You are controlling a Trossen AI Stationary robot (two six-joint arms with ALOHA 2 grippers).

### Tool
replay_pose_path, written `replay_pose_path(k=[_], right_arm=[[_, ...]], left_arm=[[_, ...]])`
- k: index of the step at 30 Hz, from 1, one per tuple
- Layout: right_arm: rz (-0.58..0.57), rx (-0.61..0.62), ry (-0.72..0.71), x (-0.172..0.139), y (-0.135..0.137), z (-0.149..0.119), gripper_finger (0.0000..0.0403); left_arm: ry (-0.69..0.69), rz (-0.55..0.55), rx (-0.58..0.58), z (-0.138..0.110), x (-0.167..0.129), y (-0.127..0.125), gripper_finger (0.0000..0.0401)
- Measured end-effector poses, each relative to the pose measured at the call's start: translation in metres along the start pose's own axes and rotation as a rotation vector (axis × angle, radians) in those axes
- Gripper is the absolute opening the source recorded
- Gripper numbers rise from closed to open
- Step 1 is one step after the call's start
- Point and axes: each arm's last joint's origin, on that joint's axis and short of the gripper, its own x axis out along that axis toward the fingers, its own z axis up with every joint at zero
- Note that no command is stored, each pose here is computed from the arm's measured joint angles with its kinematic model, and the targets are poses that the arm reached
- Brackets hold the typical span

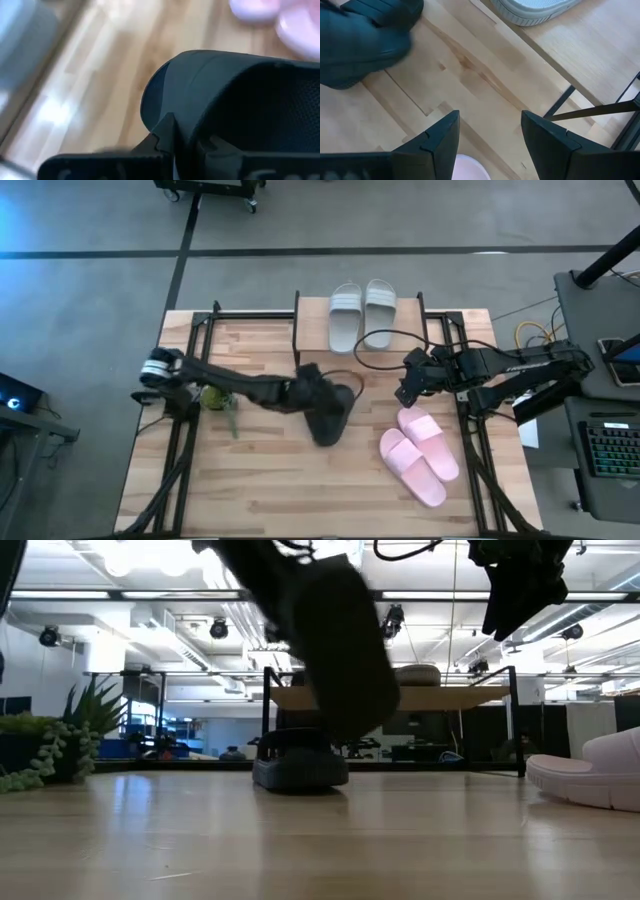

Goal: Pick and place slides into the shelf
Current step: Move the black right slipper to the top center of the table

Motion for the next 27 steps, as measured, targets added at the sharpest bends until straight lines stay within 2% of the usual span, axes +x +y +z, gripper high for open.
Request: replay_pose_path(k=[4,7,13,17,22,27], right_arm=[[-0.003,-0.004,0.007,0.000,0.000,-0.001,0.0203],[-0.020,-0.018,0.031,0.000,-0.003,-0.003,0.0203],[-0.062,-0.048,0.072,-0.001,-0.007,-0.007,0.0203],[-0.046,-0.082,0.096,-0.001,-0.008,-0.008,0.0203],[-0.035,-0.097,0.101,-0.001,-0.007,-0.008,0.0203],[-0.029,-0.099,0.105,-0.001,-0.007,-0.008,0.0203]], left_arm=[[-0.122,0.020,-0.077,0.032,0.014,-0.007,0.0001],[-0.119,0.091,-0.085,0.047,0.027,-0.018,0.0001],[0.056,0.291,0.053,0.037,0.066,-0.037,0.0001],[0.084,0.396,0.104,0.032,0.074,-0.043,0.0005],[0.101,0.393,0.070,0.030,0.074,-0.041,0.0049],[0.203,0.414,0.009,0.016,0.071,-0.036,0.0127]])
